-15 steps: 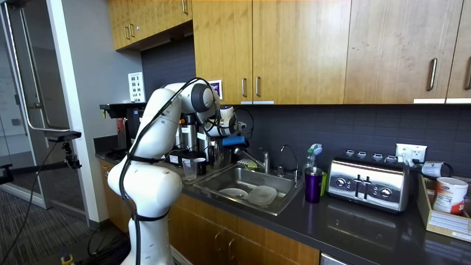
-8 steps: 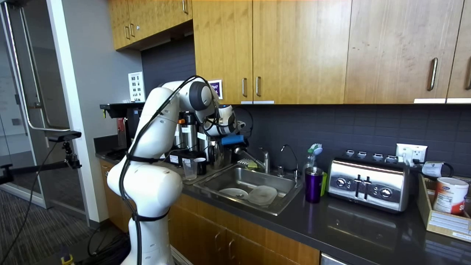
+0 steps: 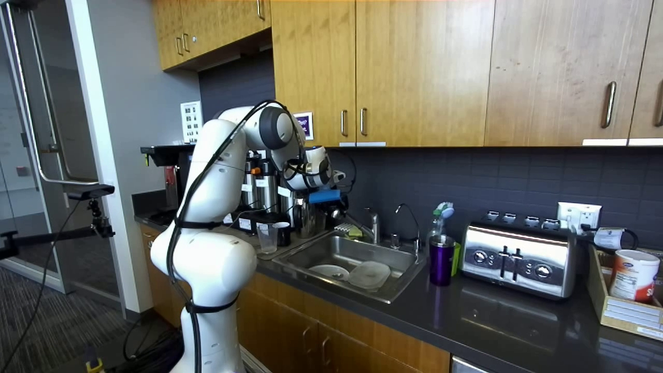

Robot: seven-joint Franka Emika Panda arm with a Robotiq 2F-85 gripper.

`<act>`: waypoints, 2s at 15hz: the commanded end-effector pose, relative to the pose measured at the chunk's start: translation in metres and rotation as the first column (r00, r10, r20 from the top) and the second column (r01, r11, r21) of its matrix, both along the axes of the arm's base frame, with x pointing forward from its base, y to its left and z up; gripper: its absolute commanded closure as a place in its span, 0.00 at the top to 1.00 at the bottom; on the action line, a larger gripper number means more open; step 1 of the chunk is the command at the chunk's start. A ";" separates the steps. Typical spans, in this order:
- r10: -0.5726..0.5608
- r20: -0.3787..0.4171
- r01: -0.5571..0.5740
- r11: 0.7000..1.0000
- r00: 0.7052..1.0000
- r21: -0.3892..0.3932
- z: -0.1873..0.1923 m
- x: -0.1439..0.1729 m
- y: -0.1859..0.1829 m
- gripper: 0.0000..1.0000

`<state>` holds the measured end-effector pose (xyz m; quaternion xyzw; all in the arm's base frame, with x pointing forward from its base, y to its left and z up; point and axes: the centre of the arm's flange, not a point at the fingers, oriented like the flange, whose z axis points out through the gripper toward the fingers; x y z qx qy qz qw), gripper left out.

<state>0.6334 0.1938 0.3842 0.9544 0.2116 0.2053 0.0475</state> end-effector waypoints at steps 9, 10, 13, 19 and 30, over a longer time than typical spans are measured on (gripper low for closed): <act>-0.159 0.056 0.167 0.966 0.986 -0.195 0.006 -0.019 -0.109 0.43; -0.178 0.064 0.187 0.959 0.982 -0.212 0.007 -0.018 -0.121 0.43; -0.223 0.082 0.236 0.944 0.971 -0.231 0.012 -0.014 -0.146 0.87; -0.258 0.057 0.264 0.943 0.965 -0.201 0.016 -0.027 -0.134 1.00; -0.290 -0.032 0.282 0.947 0.956 -0.153 0.016 -0.053 -0.102 1.00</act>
